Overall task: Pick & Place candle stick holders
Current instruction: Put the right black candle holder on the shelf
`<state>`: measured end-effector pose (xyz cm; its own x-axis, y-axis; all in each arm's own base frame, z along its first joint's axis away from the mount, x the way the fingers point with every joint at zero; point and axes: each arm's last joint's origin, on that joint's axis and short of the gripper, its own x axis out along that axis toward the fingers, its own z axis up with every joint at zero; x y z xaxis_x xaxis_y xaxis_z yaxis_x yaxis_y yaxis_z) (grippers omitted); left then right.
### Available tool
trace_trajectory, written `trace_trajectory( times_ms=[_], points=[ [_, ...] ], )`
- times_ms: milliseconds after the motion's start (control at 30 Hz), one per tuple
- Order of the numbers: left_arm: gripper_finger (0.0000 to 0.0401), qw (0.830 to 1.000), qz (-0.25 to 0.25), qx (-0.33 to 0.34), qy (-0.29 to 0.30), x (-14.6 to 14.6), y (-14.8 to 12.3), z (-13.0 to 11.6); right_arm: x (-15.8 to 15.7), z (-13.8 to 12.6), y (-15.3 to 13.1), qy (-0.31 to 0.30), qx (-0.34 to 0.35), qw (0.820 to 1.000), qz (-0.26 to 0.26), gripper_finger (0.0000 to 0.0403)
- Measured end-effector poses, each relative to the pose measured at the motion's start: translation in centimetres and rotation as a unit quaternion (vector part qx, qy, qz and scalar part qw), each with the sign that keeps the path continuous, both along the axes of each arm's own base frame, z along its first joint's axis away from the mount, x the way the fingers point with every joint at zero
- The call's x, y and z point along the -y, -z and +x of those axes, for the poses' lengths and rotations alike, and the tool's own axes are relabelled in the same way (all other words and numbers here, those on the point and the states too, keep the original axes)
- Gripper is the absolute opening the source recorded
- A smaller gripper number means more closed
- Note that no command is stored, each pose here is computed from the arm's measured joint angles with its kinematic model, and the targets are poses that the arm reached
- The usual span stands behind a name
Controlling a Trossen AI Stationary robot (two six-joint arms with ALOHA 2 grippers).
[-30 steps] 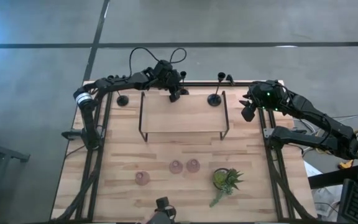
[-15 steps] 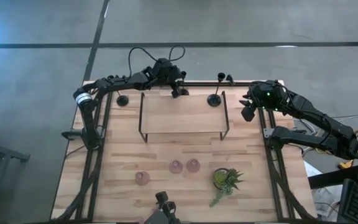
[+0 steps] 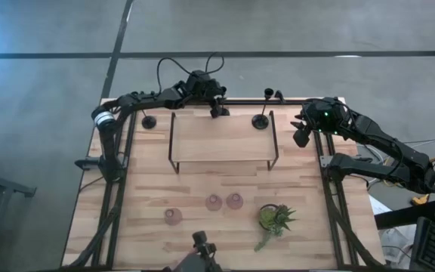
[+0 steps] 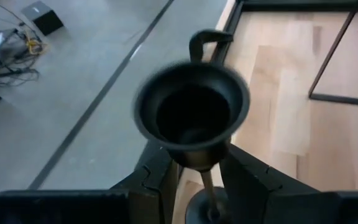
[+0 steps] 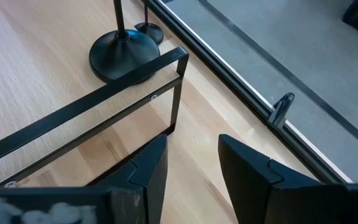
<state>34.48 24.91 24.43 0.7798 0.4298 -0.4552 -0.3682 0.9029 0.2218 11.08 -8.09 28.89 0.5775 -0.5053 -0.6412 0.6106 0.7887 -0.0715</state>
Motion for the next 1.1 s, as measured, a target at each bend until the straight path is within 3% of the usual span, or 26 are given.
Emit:
trace_trajectory(
  times_ms=[233,333,433,633,933,1100],
  points=[
    [0.0116,1.0,-0.004,0.001,0.001,-0.2,0.5,0.2,0.0,0.0,0.0,-0.003,-0.002,1.0,-0.003,0.013],
    [0.0086,1.0,-0.002,0.0,0.002,-0.2,0.5,0.2,0.0,0.0,0.0,-0.004,-0.003,1.0,-0.004,0.0125],
    [0.0027,1.0,-0.006,0.005,0.01,-0.2,0.5,0.2,0.0,0.0,0.0,-0.004,-0.003,1.0,-0.004,0.012],
    [0.0019,1.0,-0.002,-0.004,0.007,-0.3,-0.5,0.3,0.0,0.0,0.0,-0.007,-0.005,1.0,-0.006,0.0112],
    [0.0019,0.999,0.045,-0.002,0.016,0.7,-10.1,-1.0,0.0,0.0,0.0,-0.006,-0.005,1.0,-0.005,0.0104],
    [0.0019,0.998,0.048,0.019,0.036,2.6,-16.2,-3.2,0.0,0.0,0.0,-0.003,-0.003,1.0,-0.003,0.011]
  ],
)
